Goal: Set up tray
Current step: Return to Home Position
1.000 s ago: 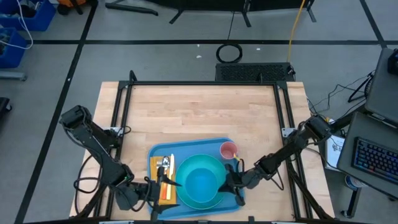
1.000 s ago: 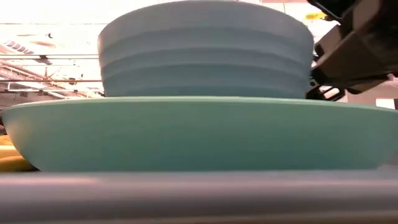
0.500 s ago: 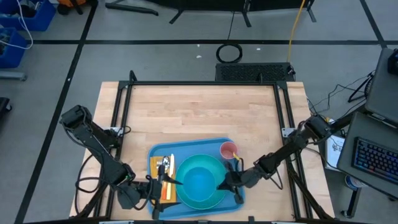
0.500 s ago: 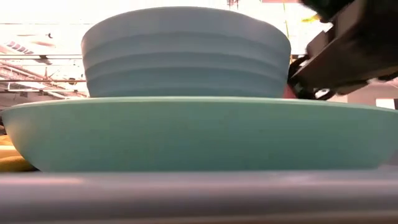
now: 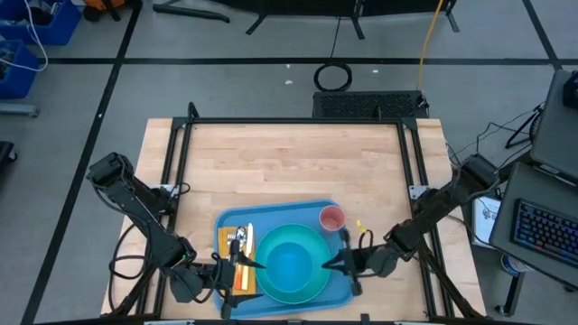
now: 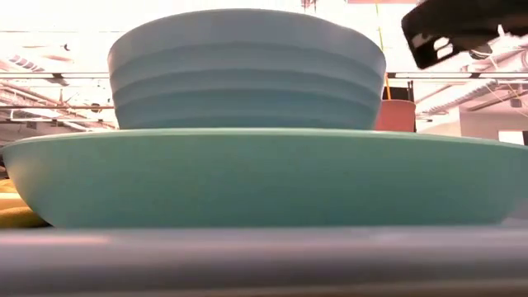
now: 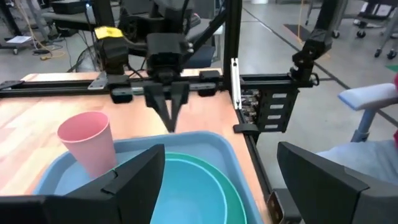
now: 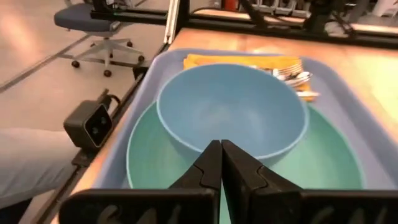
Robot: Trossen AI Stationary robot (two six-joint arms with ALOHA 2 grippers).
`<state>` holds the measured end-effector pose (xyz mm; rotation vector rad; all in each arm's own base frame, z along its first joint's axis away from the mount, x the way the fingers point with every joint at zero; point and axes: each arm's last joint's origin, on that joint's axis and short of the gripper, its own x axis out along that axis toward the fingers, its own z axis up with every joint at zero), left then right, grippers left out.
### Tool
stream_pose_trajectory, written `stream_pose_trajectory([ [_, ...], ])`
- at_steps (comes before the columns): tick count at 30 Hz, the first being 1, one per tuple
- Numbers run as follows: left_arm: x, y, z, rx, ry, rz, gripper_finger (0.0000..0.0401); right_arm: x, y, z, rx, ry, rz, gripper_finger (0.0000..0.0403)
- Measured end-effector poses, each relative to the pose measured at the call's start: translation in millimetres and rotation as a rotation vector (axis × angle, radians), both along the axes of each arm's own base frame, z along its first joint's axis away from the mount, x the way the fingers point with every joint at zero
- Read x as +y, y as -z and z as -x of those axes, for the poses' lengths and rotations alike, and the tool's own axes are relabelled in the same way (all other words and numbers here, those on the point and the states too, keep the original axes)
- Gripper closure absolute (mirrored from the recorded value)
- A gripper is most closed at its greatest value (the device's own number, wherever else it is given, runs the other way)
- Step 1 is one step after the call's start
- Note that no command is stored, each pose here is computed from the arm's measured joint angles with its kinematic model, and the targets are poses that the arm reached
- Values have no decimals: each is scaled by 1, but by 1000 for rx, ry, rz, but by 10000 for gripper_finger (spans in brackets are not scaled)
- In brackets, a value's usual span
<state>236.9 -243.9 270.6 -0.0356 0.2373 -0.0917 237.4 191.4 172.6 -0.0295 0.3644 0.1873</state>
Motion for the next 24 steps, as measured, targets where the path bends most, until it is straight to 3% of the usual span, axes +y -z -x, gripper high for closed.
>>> stream_pose_trajectory([
  [3, 1, -3, -2, -24, -3, -15, 89, -7, -14, 6, -3, 31, 8, 403],
  [5, 5, -6, -5, -70, -84, -25, 91, -14, -27, 11, -12, 32, 23, 403],
  [9, 27, -9, -24, -87, -166, -136, 87, -32, -65, 23, -115, 14, 51, 403],
  [11, 44, -10, -40, -77, -118, -132, 84, -43, -85, 33, -173, 14, 49, 403],
  [14, 77, -16, -67, -102, 53, -54, 82, -61, -106, 50, -231, -60, 0, 403],
  [17, 108, -18, -87, -149, 198, -46, 85, -82, -111, 65, -288, -137, -76, 403],
  [24, 170, -21, -101, -106, 162, -14, 89, -127, -89, 105, -355, -4, -91, 403],
])
